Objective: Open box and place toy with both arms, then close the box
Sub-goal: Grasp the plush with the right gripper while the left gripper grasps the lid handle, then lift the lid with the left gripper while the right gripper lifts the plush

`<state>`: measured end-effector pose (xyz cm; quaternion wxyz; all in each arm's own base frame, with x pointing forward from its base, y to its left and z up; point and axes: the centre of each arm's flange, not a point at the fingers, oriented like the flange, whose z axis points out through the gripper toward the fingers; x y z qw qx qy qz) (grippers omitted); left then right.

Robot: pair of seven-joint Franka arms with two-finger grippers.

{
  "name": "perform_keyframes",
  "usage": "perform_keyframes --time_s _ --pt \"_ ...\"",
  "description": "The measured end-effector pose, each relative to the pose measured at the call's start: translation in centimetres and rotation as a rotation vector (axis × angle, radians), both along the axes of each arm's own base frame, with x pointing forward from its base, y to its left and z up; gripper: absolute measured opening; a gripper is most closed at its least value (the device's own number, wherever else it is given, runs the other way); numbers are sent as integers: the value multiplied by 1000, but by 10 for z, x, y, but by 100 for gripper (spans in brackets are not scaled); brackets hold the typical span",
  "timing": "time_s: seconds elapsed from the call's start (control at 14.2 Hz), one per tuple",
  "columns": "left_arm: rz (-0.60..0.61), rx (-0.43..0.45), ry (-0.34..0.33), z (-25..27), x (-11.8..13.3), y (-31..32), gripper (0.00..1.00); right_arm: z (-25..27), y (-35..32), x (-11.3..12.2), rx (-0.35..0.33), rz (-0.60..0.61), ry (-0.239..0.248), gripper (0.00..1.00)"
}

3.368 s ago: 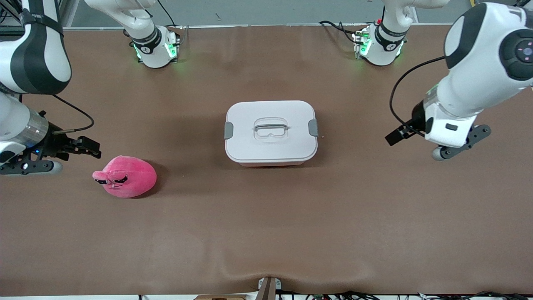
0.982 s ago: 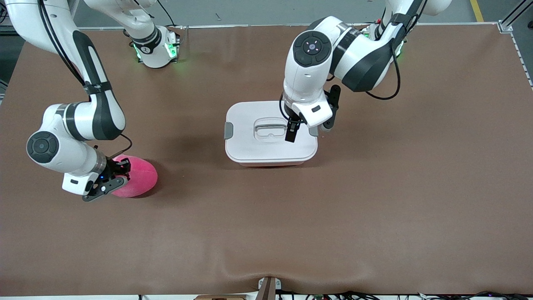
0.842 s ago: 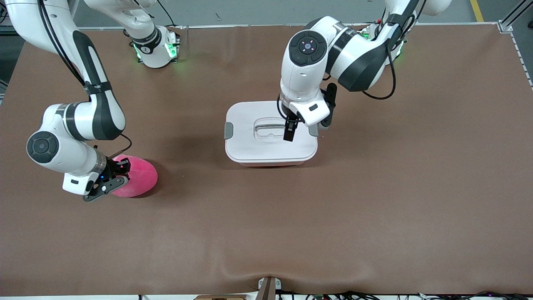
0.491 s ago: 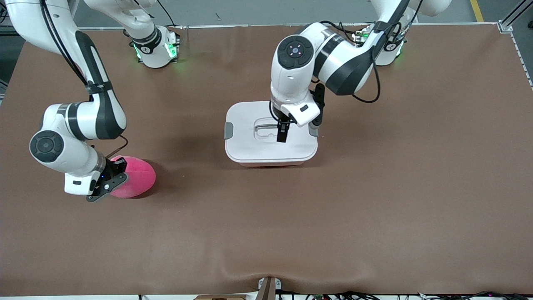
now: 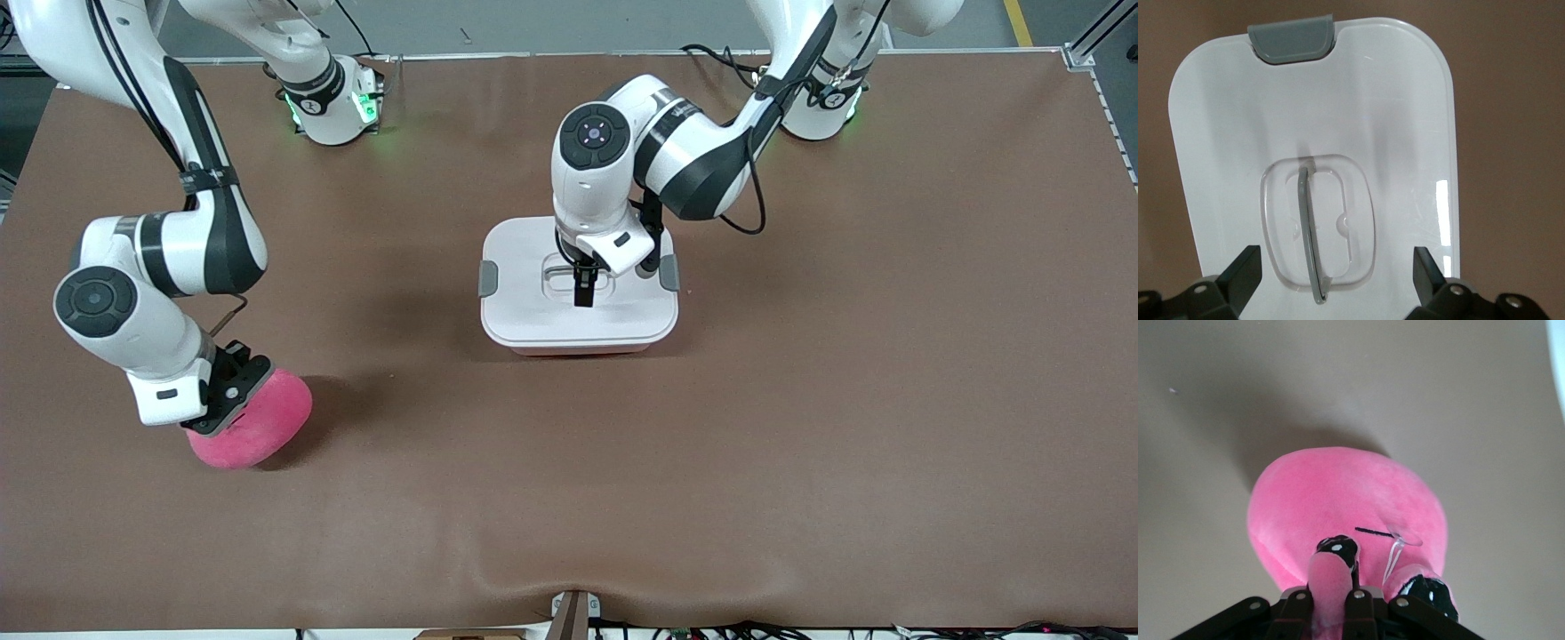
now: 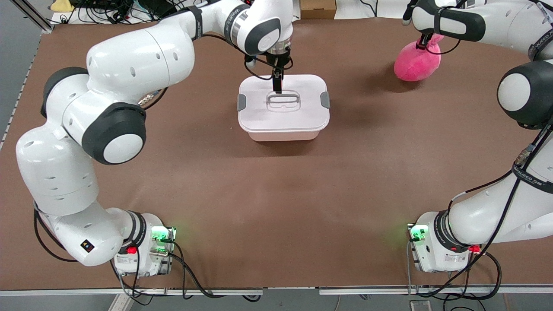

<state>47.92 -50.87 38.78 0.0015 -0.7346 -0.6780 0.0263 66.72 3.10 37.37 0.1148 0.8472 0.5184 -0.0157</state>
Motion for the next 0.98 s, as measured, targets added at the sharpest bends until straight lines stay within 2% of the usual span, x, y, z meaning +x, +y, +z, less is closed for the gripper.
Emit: perform_keyframes --time_s 0.35,0.63,0.7,0.98 --pt "23 12 9 -28 -13 -4 100 53 -1 18 -73 190 -67 15" --pt "36 24 -2 -43 -20 -4 100 71 -2 23 -91 237 -85 15" --pt "42 24 -3 -46 -21 -4 96 74 -3 24 -95 238 -87 15" --pt "67 16 -11 -45 -20 -5 52 75 -5 24 -114 248 -85 15"
